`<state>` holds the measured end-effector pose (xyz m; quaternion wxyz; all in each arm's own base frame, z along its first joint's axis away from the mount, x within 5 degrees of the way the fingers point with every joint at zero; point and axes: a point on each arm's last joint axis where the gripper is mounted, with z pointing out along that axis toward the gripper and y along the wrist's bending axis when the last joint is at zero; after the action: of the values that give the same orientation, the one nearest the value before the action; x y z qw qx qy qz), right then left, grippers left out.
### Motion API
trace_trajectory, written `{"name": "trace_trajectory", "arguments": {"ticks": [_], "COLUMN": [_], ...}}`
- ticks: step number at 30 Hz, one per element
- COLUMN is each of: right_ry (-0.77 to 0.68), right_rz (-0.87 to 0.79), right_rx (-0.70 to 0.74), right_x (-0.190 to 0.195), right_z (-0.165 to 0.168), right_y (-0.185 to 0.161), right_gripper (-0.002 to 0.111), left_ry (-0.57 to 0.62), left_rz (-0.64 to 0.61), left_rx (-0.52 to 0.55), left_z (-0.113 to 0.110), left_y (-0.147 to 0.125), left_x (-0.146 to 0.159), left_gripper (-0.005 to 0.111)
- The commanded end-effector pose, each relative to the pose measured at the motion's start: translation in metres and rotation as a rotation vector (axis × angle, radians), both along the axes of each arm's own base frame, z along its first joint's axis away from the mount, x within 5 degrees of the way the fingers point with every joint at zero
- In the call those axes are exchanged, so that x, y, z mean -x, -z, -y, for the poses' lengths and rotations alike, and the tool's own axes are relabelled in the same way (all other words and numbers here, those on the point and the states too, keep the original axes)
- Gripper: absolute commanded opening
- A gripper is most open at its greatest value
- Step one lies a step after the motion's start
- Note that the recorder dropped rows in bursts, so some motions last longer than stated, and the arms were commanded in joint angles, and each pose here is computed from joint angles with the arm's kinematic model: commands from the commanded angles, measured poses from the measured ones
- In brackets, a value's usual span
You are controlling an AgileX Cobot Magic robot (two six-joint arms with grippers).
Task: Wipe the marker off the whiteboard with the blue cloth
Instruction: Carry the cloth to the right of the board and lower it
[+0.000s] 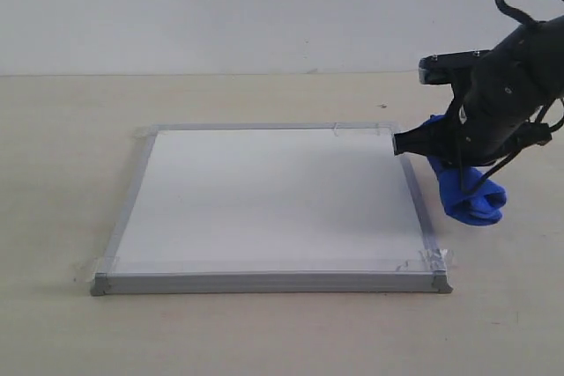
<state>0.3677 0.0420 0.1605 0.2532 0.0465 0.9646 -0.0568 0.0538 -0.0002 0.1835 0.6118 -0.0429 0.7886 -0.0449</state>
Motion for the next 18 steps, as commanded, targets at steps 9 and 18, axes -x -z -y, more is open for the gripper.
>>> {"name": "trace_trajectory", "arguments": {"ticks": [9,18], "right_ry": [0.014,-0.026], "right_rz": [0.019,-0.023], "right_rx": [-0.020,0.004], "right_x": [-0.006,-0.007], "right_z": [0.000,-0.001], "right_y": [0.015,0.029], "right_gripper": [0.001,0.056], "left_ry": [-0.002,-0.002], "left_rz": [0.008,0.008], "left_rx": [0.008,0.008], "left_z": [0.000,0.000], "left_y": [0.000,0.000], "left_x": [0.000,0.000], "left_gripper": [0.004,0.004]}}
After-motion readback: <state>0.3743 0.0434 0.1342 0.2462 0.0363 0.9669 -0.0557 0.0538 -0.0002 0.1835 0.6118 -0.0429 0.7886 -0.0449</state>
